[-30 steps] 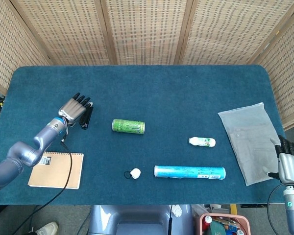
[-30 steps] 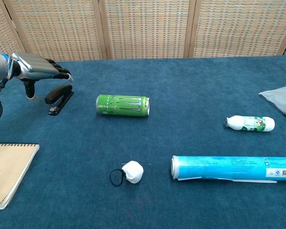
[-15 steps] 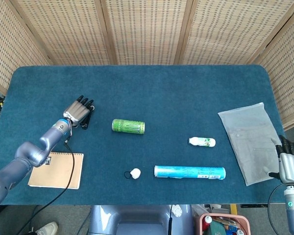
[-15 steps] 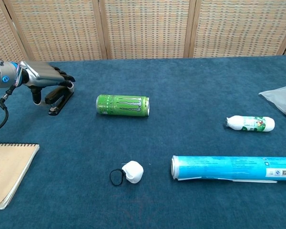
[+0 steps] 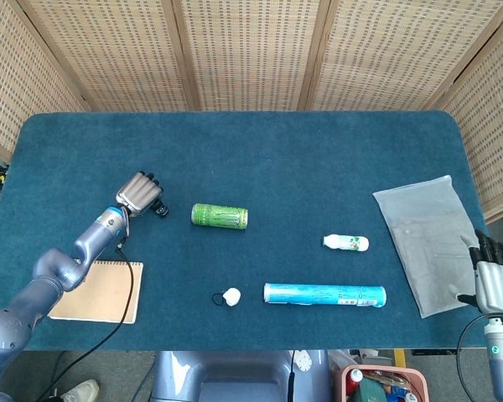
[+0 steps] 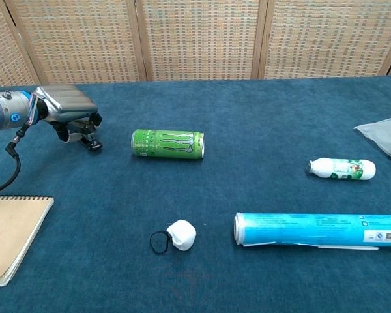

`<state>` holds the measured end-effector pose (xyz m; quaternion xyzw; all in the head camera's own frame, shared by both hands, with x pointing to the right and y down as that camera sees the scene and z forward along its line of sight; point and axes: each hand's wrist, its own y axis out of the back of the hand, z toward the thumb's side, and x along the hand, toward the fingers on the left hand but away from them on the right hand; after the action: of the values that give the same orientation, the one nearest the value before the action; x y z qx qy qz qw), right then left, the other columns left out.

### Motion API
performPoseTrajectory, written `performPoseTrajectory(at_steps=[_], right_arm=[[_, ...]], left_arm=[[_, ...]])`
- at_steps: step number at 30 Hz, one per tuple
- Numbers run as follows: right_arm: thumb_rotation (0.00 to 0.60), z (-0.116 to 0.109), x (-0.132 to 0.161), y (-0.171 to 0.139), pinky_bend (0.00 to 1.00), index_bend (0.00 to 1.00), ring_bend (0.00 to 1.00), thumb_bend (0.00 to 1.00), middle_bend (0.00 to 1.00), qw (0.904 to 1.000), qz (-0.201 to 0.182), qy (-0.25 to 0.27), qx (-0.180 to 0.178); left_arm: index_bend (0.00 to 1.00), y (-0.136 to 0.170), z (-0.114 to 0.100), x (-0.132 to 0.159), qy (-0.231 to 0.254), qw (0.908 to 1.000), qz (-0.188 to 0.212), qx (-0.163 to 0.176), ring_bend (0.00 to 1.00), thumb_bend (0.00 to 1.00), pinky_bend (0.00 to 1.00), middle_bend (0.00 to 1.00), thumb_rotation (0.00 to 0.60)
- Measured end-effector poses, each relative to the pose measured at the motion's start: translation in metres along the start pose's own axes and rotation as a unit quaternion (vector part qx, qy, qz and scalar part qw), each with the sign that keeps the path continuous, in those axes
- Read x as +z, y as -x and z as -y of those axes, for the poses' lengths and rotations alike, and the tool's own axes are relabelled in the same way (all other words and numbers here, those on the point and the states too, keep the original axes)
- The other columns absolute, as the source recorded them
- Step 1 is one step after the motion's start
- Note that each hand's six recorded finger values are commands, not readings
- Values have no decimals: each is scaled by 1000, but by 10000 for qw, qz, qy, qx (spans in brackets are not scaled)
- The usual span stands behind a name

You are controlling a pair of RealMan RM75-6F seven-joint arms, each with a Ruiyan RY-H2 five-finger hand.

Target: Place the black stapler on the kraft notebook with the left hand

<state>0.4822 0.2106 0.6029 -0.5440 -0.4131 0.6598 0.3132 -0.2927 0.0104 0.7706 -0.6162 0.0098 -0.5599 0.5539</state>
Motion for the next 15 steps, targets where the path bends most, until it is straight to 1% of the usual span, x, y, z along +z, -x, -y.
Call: performPoseTrajectory(at_steps=[7,10,15], right_arm=[[600,0,1,-1,0,0,0,173,0,10000,-24,3,-4],[600,-1,2,-1,0,0,0,173,0,10000,-37,8,-14],[600,-3,3,-2,0,0,0,172,0,10000,-52,36,-34]], left_arm=[[702,4,-6,4,35,9992,90,376,355,505,444,510,600],[726,6,-9,2,95,9987,111,492,373,511,458,531,600],[727,17,-16,-8,119,9968,177,775,373,514,458,531,600]])
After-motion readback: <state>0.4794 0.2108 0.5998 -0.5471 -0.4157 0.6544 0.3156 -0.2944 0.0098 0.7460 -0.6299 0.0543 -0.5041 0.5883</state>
